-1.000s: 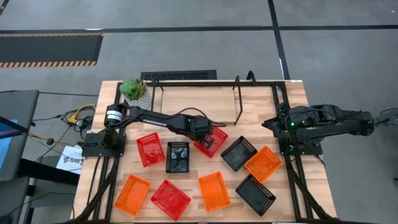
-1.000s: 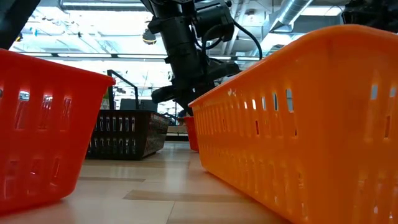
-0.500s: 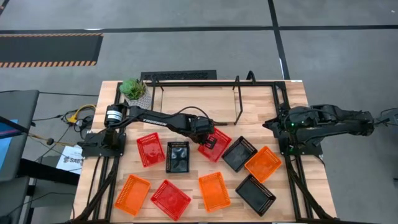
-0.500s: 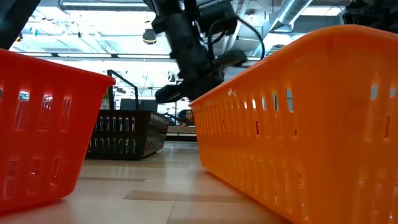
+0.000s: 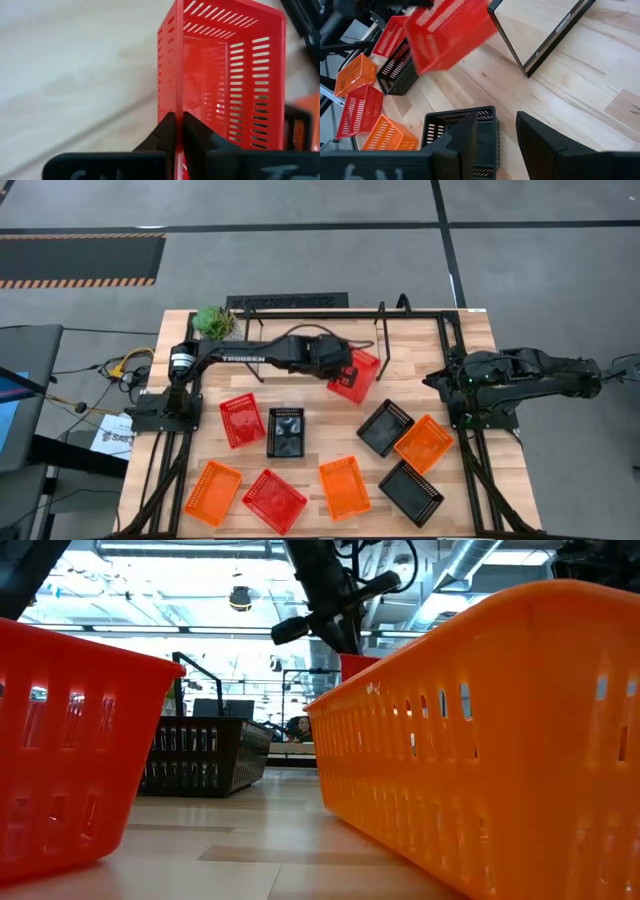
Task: Stack baskets on shelf by color
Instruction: Put the top right red bin on the shelf
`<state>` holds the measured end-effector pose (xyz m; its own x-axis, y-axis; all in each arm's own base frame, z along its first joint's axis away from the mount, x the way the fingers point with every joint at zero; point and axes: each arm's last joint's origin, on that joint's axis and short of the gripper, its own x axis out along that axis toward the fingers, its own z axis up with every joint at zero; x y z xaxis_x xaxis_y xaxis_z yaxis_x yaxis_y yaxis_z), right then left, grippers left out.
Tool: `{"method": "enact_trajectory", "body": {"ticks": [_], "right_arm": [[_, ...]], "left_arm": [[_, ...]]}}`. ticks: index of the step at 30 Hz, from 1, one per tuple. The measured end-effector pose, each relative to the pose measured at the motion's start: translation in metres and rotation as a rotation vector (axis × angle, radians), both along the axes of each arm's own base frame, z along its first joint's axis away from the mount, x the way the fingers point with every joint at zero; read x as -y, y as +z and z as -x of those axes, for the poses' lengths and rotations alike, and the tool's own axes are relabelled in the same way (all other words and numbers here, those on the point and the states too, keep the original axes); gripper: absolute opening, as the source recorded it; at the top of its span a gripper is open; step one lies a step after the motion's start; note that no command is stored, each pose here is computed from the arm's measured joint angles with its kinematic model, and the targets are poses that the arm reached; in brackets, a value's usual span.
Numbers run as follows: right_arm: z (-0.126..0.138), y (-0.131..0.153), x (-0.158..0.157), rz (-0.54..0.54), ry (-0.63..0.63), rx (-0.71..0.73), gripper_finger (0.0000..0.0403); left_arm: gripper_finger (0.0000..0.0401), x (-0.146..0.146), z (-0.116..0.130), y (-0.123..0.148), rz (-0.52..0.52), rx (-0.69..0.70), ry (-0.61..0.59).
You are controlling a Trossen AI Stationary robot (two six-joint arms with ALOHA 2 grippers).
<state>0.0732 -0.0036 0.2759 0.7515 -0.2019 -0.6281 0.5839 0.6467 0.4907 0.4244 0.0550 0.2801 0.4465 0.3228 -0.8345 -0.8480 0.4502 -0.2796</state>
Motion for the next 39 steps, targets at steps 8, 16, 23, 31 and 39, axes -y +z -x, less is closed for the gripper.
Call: {"method": "enact_trajectory", "body": {"ticks": [8,16,23,31,39], "right_arm": [[0.000,0.000,0.000,-0.001,-0.001,-0.004,0.0159],[0.000,0.000,0.000,-0.001,-0.001,-0.004,0.0159],[0.001,0.000,0.000,0.009,0.006,-0.007,0.0159],[0.000,0.000,0.000,0.010,0.006,-0.008,0.0159],[0.000,0.000,0.000,0.010,0.006,-0.007,0.0159]], "left_arm": [[0.0000,-0.041,-0.002,0.007,-0.067,0.132,0.190],[0.0000,-0.061,-0.016,0.005,-0.092,0.287,0.278],[0.0000,-0.064,-0.033,-0.039,0.034,0.238,0.277],[0.0000,-0.067,-0.040,-0.063,0.067,0.211,0.310],[0.0005,-0.069,-0.041,-0.069,0.080,0.215,0.344]]}}
